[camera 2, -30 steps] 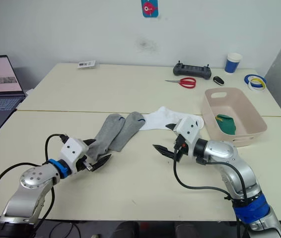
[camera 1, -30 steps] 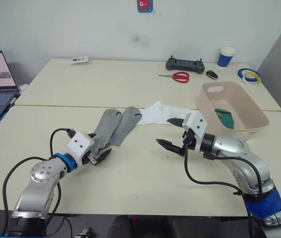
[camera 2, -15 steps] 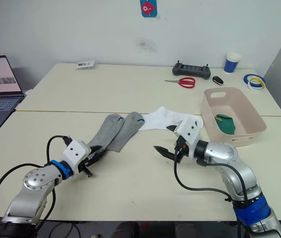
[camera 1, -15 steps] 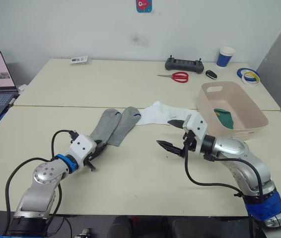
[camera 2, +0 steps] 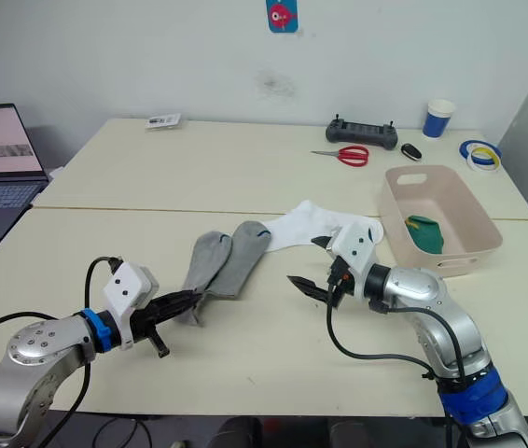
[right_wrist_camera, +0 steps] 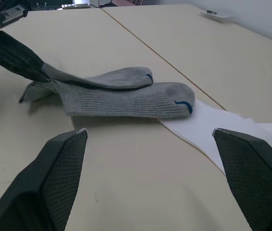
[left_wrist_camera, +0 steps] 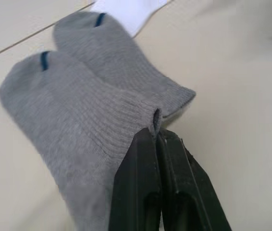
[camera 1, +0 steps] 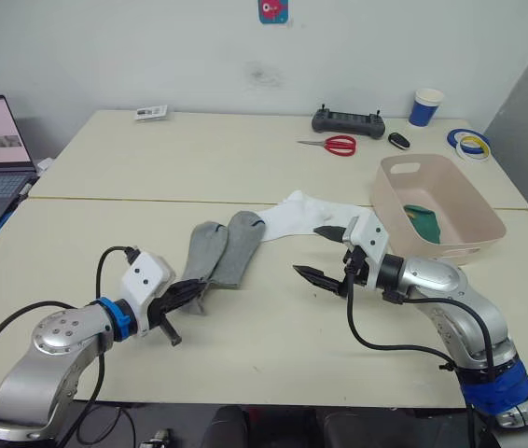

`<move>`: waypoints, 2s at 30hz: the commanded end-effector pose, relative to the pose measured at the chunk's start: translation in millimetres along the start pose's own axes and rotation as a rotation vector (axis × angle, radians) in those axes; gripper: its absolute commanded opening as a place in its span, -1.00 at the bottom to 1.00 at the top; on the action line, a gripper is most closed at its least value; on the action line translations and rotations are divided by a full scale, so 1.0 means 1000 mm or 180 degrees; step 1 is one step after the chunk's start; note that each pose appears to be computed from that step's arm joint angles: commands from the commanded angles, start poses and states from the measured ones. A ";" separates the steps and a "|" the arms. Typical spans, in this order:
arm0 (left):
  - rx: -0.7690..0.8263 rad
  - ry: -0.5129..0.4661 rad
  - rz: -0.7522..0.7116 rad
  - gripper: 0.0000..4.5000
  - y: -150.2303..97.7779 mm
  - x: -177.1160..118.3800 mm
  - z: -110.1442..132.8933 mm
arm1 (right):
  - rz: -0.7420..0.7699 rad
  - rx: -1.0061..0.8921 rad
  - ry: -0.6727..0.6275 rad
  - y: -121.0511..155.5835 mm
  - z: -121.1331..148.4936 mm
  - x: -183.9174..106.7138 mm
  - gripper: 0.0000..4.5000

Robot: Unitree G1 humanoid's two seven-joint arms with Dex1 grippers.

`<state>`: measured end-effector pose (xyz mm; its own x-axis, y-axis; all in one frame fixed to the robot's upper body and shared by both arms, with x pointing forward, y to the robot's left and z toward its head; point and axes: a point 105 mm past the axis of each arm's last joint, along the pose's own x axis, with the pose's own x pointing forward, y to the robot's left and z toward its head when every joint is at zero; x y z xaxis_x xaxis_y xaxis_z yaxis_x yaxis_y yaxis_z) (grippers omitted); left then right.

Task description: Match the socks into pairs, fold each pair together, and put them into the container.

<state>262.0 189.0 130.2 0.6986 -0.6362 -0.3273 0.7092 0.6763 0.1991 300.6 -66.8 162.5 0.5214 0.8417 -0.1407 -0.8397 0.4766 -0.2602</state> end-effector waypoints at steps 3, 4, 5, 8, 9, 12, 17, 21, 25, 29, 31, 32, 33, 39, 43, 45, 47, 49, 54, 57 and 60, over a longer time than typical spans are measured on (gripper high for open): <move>0.0156 0.0067 0.0316 -0.99 0.021 0.002 0.007 | -0.0005 -0.0123 -0.0148 -0.001 0.013 -0.001 1.00; 0.0159 0.0074 0.0359 -0.99 0.023 0.003 0.006 | -0.0008 -0.0124 -0.0144 -0.001 0.012 -0.001 1.00; 0.0157 0.0077 0.0409 -0.99 0.026 0.004 0.005 | -0.0012 -0.0122 -0.0140 -0.001 0.012 -0.002 1.00; 0.0162 0.0152 0.0477 -0.99 0.033 0.001 0.000 | -0.0029 -0.0119 -0.0128 -0.001 0.011 -0.003 1.00; 0.0130 0.0173 0.0450 -0.99 0.034 0.000 -0.002 | -0.0033 -0.0118 -0.0125 -0.001 0.011 -0.003 1.00; 0.0092 0.0187 0.0417 -0.99 0.038 -0.006 -0.005 | -0.0030 -0.0123 -0.0117 -0.002 0.010 -0.003 1.00; 0.0031 0.0208 0.0146 -0.99 0.041 -0.012 -0.011 | -0.0004 -0.0127 -0.0125 -0.002 0.011 0.000 1.00; -0.0121 0.0154 -0.0179 -0.69 0.034 -0.010 -0.012 | 0.0019 -0.0124 -0.0140 -0.002 0.012 0.002 1.00; -0.0245 0.0193 -0.0257 -0.12 0.034 -0.021 -0.013 | 0.0018 -0.0114 -0.0157 0.000 0.012 0.003 1.00; -0.0324 0.0343 -0.0128 0.47 0.046 -0.044 -0.018 | -0.0013 -0.0088 -0.0167 0.001 0.012 0.002 1.00; -0.0307 0.0377 -0.0049 0.75 0.049 -0.050 -0.022 | -0.0025 -0.0078 -0.0167 0.002 0.012 0.001 1.00; -0.0294 0.0372 -0.0033 0.89 0.049 -0.051 -0.024 | -0.0030 -0.0076 -0.0166 0.002 0.011 0.001 1.00; -0.0261 0.0349 0.0003 0.99 0.049 -0.049 -0.025 | -0.0033 -0.0073 -0.0164 0.002 0.011 0.001 1.00; -0.0067 -0.0076 0.0026 0.99 0.034 -0.021 -0.003 | -0.0069 -0.0070 -0.0169 -0.001 0.009 0.001 1.00; 0.0170 0.0019 0.0310 0.99 0.037 -0.003 -0.011 | -0.0077 -0.0074 -0.0168 -0.001 0.009 0.001 1.00; 0.0283 0.0125 0.0346 0.99 0.038 0.001 -0.018 | -0.0073 -0.0076 -0.0168 0.000 0.009 0.002 1.00; 0.0358 0.0206 0.0374 0.99 0.040 0.004 -0.024 | -0.0074 -0.0074 -0.0165 -0.001 0.009 0.002 1.00; 0.0385 0.0210 0.0380 0.99 0.042 0.006 -0.025 | -0.0077 -0.0074 -0.0157 -0.002 0.009 0.002 1.00; 0.0338 0.0098 0.0416 0.44 0.046 0.000 -0.020 | -0.0038 -0.0078 -0.0147 0.000 0.008 0.002 1.00; 0.0235 0.0010 0.0380 0.01 0.044 -0.007 -0.017 | -0.0001 -0.0084 -0.0147 0.002 0.008 0.002 1.00; 0.0228 0.0031 0.0455 -0.44 0.050 -0.017 -0.019 | 0.0025 -0.0091 -0.0153 0.003 0.008 0.002 1.00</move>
<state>283.7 233.3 111.6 0.7700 -0.5422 -0.3364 0.6302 0.7287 0.2680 301.8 -65.1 157.6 0.5231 0.8416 -0.1341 -0.8405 0.4835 -0.2445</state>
